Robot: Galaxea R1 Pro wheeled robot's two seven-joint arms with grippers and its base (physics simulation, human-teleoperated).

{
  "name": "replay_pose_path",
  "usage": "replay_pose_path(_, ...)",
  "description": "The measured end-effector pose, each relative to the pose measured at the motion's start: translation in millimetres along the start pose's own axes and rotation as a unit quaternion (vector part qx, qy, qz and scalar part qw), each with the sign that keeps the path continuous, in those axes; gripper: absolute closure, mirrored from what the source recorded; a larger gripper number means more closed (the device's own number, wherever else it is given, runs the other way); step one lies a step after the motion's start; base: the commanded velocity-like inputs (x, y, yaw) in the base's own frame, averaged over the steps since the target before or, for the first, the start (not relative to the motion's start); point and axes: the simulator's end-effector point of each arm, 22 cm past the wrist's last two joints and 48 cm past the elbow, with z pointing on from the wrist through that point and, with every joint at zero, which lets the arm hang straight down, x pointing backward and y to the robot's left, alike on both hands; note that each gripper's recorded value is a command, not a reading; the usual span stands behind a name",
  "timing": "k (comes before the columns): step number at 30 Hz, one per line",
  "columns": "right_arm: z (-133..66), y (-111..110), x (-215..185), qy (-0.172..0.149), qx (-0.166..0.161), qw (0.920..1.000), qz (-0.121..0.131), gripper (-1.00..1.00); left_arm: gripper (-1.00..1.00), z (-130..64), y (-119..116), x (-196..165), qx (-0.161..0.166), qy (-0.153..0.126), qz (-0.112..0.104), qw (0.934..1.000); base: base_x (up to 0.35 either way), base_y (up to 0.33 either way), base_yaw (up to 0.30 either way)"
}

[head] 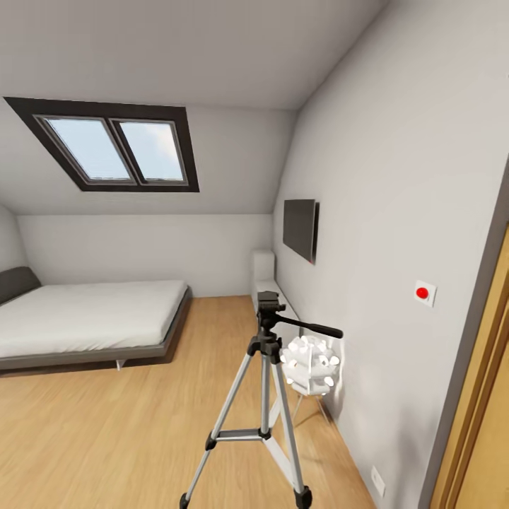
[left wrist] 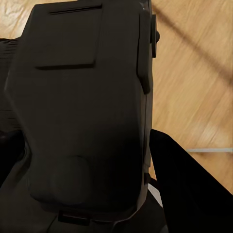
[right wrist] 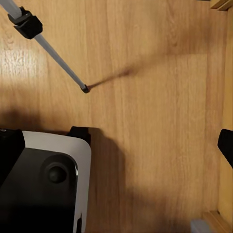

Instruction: Attach the digital camera to the camera tripod in the bedroom.

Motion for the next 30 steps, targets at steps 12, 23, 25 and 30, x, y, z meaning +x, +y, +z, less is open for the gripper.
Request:
replay_pose_path(12,0.0,-0.1,-0.2,-0.001,0.000,1.0000,0.000,-1.00,1.00,0.0,1.0,-0.7,-0.001,0.000,0.000,1.0000,0.000,-0.030,0.000)
replay_pose_path(23,0.6,3.1,-0.2,0.000,-0.001,1.0000,0.000,-1.00,1.00,0.0,2.0,-1.4,-0.002,-0.001,-0.001,1.0000,0.000,-0.001,0.000)
replay_pose_path(25,0.7,3.4,-0.3,0.000,-0.002,1.0000,0.000,-1.00,1.00,0.0,2.1,-1.3,-0.002,-0.001,-0.001,1.0000,0.000,0.000,0.000)
replay_pose_path(30,1.2,2.1,1.3,0.002,-0.001,1.0000,0.000,-1.00,1.00,0.5,3.4,0.2,-0.003,0.001,-0.002,1.0000,0.000,0.000,0.000)
